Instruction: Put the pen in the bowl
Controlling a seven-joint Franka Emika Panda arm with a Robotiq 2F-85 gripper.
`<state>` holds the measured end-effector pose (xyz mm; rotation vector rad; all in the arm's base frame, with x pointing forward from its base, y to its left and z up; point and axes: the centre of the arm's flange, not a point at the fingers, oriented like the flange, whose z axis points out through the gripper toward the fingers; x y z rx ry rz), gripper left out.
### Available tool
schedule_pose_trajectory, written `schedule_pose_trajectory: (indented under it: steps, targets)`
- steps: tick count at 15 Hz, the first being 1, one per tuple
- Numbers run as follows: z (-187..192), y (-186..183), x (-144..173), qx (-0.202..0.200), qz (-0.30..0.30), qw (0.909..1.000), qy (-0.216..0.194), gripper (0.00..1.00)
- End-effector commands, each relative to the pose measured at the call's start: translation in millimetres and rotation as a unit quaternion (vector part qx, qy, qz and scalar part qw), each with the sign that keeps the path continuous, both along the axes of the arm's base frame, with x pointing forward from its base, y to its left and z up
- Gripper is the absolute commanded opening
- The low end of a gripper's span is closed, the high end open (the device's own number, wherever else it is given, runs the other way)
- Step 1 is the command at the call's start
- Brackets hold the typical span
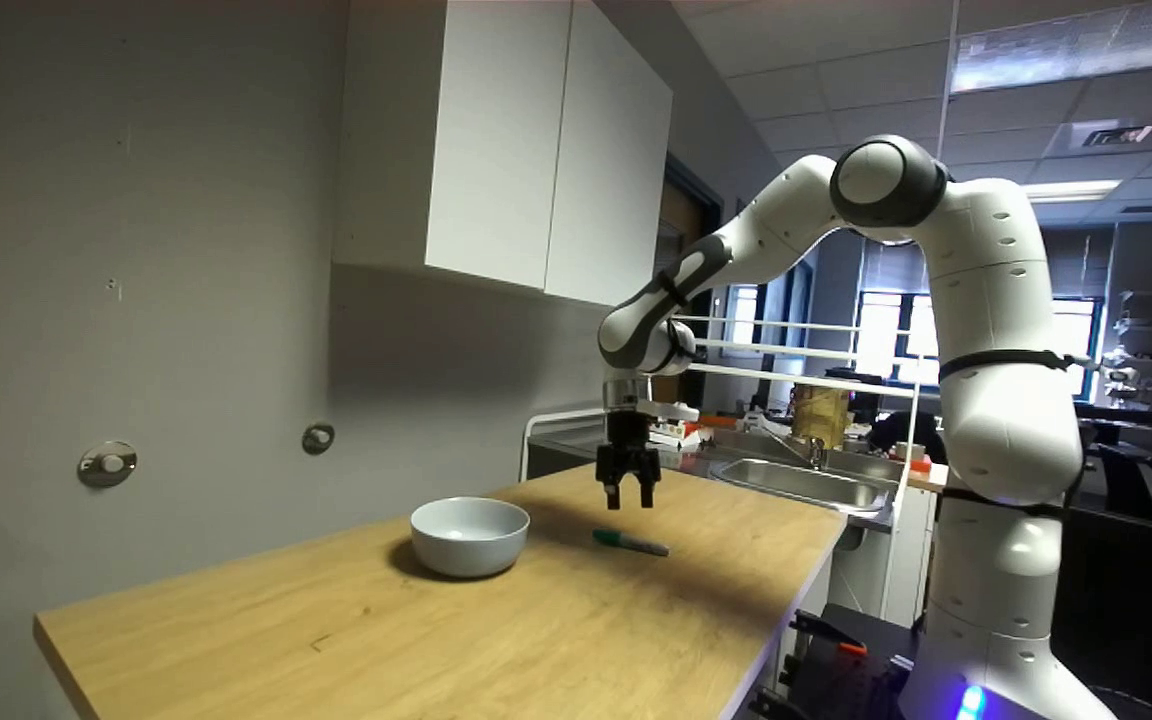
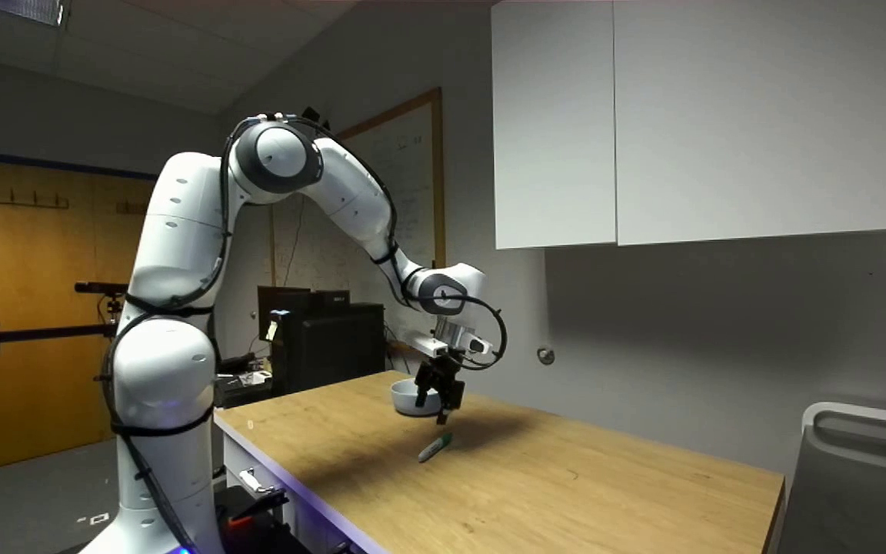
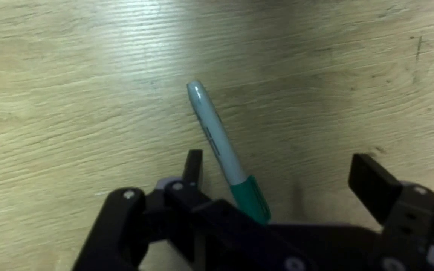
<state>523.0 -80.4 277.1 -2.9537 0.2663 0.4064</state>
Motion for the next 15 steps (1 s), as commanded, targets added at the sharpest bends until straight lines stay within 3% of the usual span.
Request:
schedule_pose_trajectory:
  steps: [1,10,11,12,15]
  targets:
    - [-26.2,-18.9,2.9,0.006,-0.02,0.9998,0.006,1.0]
    - [-57.8,-19.4,4.3,-0.002,-0.017,0.9991,0.039,1.0]
    - [-59.5,-19.5,4.5,-0.006,-0.016,0.999,0.042,0.92]
    - [-60.9,-20.1,5.0,-0.01,-0.015,0.9988,0.045,0.73]
    - [-65.2,-23.2,5.9,-0.022,-0.013,0.9982,0.053,0.5]
